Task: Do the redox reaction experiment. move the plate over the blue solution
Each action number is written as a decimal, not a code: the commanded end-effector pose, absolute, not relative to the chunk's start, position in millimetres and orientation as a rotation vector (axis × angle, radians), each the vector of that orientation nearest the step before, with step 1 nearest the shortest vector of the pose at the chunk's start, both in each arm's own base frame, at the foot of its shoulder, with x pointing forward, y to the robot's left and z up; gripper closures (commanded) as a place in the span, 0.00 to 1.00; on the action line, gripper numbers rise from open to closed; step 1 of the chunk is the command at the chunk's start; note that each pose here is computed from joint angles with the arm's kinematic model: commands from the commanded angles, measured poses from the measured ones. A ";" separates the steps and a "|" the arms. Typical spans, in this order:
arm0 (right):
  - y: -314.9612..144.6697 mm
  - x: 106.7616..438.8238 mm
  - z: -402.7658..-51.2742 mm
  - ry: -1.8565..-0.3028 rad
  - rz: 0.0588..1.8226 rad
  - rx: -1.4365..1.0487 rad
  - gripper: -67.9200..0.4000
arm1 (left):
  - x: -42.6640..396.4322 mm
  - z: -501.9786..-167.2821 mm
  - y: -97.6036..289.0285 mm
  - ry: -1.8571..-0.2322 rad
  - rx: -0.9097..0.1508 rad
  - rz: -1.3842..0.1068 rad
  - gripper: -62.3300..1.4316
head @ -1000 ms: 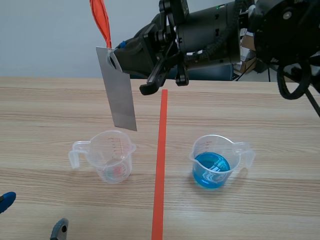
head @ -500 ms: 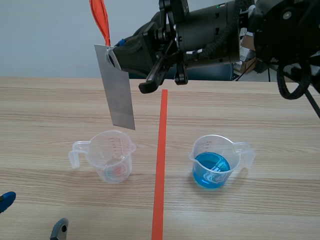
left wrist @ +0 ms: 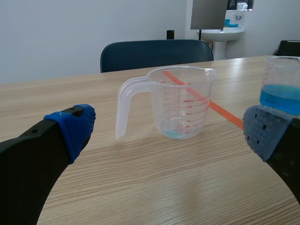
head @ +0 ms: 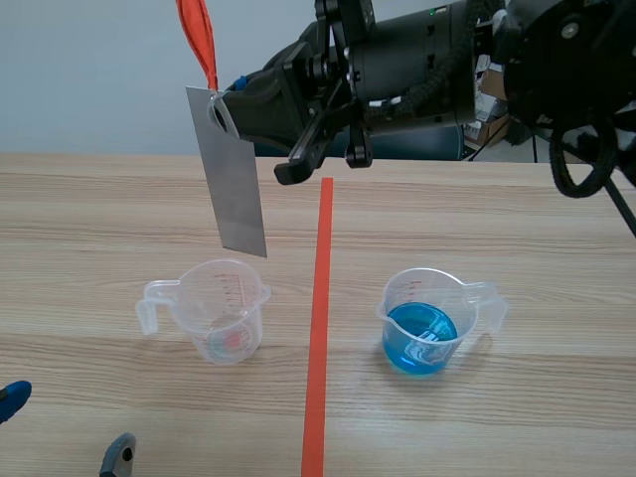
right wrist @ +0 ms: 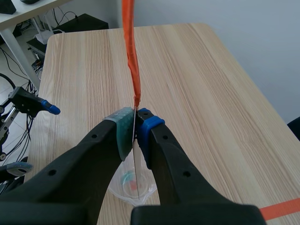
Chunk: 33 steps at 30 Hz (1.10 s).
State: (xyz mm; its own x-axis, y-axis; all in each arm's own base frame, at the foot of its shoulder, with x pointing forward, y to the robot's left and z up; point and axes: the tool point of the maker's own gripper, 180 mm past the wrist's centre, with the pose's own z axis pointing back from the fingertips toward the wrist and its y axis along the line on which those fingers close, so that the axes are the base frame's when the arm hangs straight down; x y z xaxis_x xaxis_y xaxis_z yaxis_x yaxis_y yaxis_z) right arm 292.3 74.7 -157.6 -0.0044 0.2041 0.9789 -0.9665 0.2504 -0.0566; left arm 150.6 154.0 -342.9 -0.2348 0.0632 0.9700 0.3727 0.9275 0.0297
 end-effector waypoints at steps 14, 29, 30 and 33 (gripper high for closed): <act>56.3 292.2 -145.3 -1.213 1.146 0.874 0.99 | 152.4 -342.7 158.4 -1.789 -0.314 -0.309 0.00; 21.3 299.2 -143.4 -1.238 1.119 0.838 0.99 | 132.8 -330.6 170.7 -1.800 -0.322 -0.371 0.00; 18.8 299.6 -143.9 -1.235 1.116 0.835 0.99 | 129.9 -328.8 173.5 -1.795 -0.321 -0.384 0.00; 11.8 300.4 -143.7 -1.228 1.102 0.833 0.99 | 123.1 -320.1 181.4 -1.794 -0.316 -0.420 0.05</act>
State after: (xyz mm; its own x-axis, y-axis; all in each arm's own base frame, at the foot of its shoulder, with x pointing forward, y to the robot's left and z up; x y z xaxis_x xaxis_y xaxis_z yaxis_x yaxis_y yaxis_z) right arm 299.0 11.2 -160.7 0.0171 0.2229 0.9747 -0.9548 0.2931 -0.0503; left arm 124.4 178.4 -334.2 -0.2014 -0.0138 0.9794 0.4173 0.9034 0.0985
